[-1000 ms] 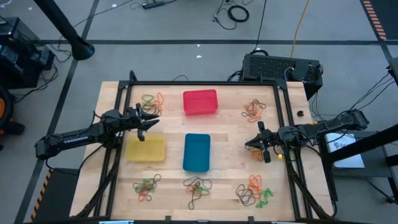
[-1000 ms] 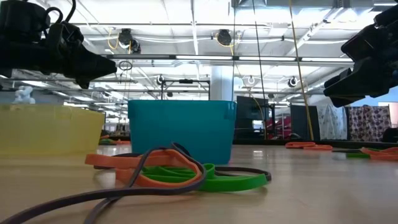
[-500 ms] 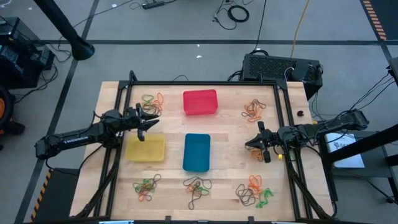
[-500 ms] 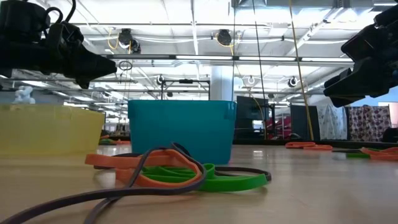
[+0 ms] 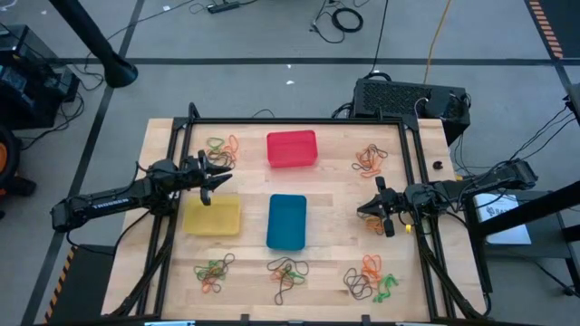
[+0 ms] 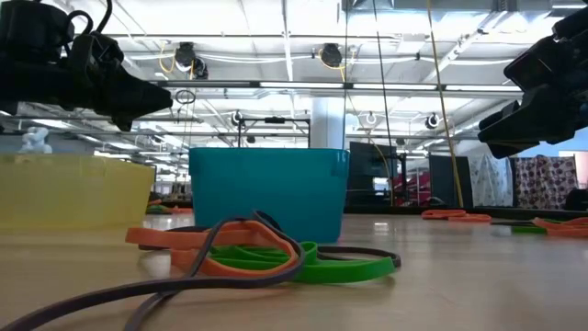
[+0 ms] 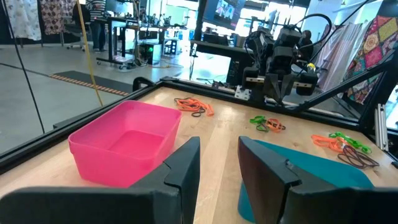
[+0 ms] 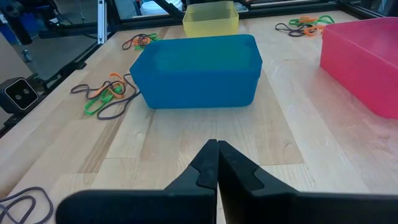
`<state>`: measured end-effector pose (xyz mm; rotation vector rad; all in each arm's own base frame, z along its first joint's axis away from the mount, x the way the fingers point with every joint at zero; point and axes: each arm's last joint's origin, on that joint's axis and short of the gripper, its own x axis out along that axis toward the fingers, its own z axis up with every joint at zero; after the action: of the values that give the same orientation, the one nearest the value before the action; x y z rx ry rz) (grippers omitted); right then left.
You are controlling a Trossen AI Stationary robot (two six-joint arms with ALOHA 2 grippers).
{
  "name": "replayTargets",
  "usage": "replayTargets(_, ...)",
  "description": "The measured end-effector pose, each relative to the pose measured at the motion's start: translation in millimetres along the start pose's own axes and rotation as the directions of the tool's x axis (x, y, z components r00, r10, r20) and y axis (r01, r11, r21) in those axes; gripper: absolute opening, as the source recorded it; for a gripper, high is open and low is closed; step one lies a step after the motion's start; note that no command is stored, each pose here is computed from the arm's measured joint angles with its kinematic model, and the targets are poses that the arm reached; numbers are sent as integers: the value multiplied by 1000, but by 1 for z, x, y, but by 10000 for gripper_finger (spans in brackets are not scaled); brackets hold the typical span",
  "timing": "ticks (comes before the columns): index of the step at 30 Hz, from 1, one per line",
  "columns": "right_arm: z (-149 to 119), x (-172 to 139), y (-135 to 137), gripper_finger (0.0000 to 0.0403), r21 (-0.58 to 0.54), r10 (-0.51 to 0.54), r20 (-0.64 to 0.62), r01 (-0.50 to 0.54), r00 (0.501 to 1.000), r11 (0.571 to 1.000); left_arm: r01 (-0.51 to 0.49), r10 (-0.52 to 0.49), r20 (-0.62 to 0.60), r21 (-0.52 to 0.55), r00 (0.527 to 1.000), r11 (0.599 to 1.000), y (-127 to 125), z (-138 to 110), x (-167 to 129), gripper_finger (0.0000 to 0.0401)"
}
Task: Sort rubber bands into baskets
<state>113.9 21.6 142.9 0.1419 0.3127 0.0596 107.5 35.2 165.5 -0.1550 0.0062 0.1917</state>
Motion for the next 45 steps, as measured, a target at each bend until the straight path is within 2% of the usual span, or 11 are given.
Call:
replayTargets(20,3,0,0,0,-21,0,30,1,1000,1000,0,0,0,0,1000,1000,0,0,0,115)
replayTargets(25,17,-1,3,0,68,29,170,-41,985,997,0,0,0,0,1000,1000,0,0,0,115)
replayTargets(28,24,-3,4,0,29,41,241,-49,970,998,1,-1,0,-36,1000,999,0,0,0,115)
replayTargets(32,33,-5,6,0,-22,56,335,-51,941,998,0,0,1,-200,1000,980,0,0,0,115)
replayTargets(35,39,-6,7,0,-64,63,390,-41,919,997,3,-1,10,-205,1000,979,0,1,0,115)
replayTargets(37,41,-5,6,0,-51,28,416,-7,909,999,3,-1,11,-205,1000,979,0,1,0,115)
replayTargets(40,44,-6,1,0,23,-149,456,156,878,988,5,-2,18,-205,1000,979,0,2,0,115)
replayTargets(42,46,-6,-1,0,4,-224,471,252,853,968,10,-4,30,-203,1000,979,0,3,0,115)
replayTargets(45,52,-9,-1,0,-66,-235,525,315,818,947,8,-2,26,-204,1000,979,0,2,0,115)
